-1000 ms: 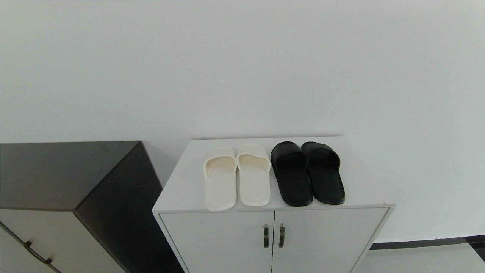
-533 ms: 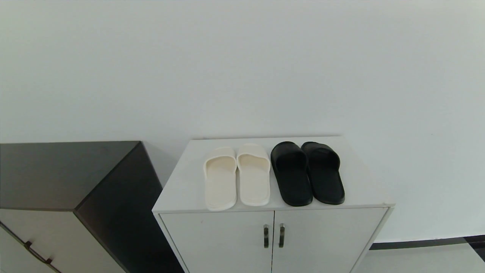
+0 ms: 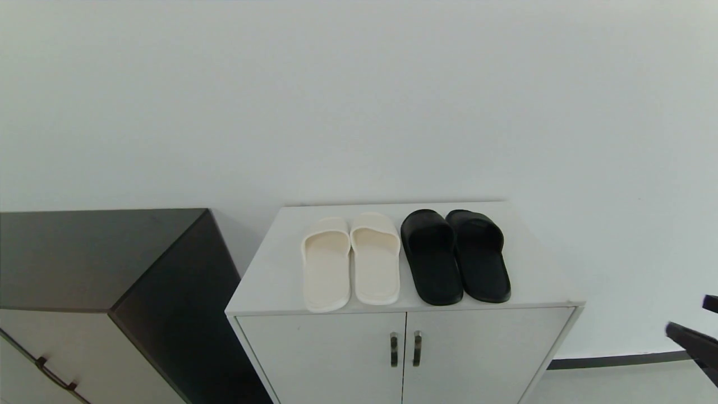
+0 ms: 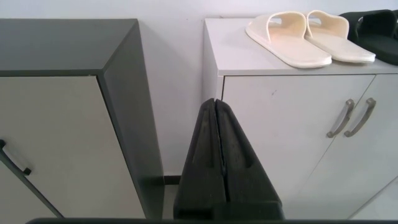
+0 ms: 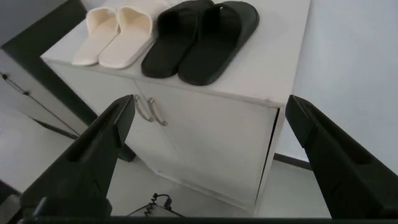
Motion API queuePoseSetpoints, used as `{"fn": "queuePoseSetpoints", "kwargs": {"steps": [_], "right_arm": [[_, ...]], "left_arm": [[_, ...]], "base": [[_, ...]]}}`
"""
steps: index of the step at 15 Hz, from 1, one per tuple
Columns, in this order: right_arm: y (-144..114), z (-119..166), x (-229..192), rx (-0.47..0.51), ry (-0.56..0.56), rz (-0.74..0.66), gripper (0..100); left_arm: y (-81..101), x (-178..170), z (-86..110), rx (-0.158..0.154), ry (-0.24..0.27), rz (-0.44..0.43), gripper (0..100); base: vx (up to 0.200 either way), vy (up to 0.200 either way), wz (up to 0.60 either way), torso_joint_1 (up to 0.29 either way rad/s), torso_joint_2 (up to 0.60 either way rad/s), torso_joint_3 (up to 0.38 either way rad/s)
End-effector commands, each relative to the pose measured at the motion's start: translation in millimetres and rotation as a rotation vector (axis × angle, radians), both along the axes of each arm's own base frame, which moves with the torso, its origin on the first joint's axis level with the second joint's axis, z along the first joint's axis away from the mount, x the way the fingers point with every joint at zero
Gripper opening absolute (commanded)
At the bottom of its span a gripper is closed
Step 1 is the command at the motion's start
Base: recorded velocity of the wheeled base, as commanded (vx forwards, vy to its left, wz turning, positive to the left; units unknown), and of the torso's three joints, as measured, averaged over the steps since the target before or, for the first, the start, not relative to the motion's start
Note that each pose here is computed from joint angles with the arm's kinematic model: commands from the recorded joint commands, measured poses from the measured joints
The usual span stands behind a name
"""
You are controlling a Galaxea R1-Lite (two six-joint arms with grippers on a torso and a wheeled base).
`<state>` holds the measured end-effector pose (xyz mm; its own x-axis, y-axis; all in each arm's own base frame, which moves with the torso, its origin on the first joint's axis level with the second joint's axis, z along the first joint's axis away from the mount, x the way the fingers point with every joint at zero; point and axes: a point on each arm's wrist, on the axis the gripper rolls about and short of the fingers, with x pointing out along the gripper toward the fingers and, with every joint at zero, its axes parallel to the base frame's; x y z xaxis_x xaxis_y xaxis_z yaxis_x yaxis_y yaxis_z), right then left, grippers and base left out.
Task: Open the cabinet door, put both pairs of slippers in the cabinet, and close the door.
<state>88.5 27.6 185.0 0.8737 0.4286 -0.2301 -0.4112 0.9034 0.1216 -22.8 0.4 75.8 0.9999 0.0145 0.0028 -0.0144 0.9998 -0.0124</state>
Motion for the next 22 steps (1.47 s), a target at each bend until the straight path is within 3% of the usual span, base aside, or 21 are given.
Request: {"fn": "queuePoseSetpoints", "kwargs": {"steps": [1,4,7,12,22], "right_arm": [[63,-4,49,-0.063,0.059,0.023,100],[120,-18,87,-0.094,0.124,-0.091,100],[162,-24,141,-0.048,0.087,-0.223,100],[192,-40,180,-0.079,0.072,-0.315,100],[204,-59,262,-0.084,0.031,-0.405,100]], "left_arm": [[0.0,0,0.1,0.000,0.001,0.001,0],[0.0,0,0.1,0.000,0.001,0.001,0],[0.0,0,0.1,-0.001,0.001,0.001,0],[0.0,0,0.1,-0.001,0.001,-0.001,0],[0.0,0,0.1,-0.001,0.001,-0.001,0]], "base": [[0.000,0.000,0.00,0.000,0.00,0.000],[0.000,0.000,0.00,0.000,0.00,0.000],[0.000,0.000,0.00,0.000,0.00,0.000],[0.000,0.000,0.00,0.000,0.00,0.000],[0.000,0.000,0.00,0.000,0.00,0.000]]}}
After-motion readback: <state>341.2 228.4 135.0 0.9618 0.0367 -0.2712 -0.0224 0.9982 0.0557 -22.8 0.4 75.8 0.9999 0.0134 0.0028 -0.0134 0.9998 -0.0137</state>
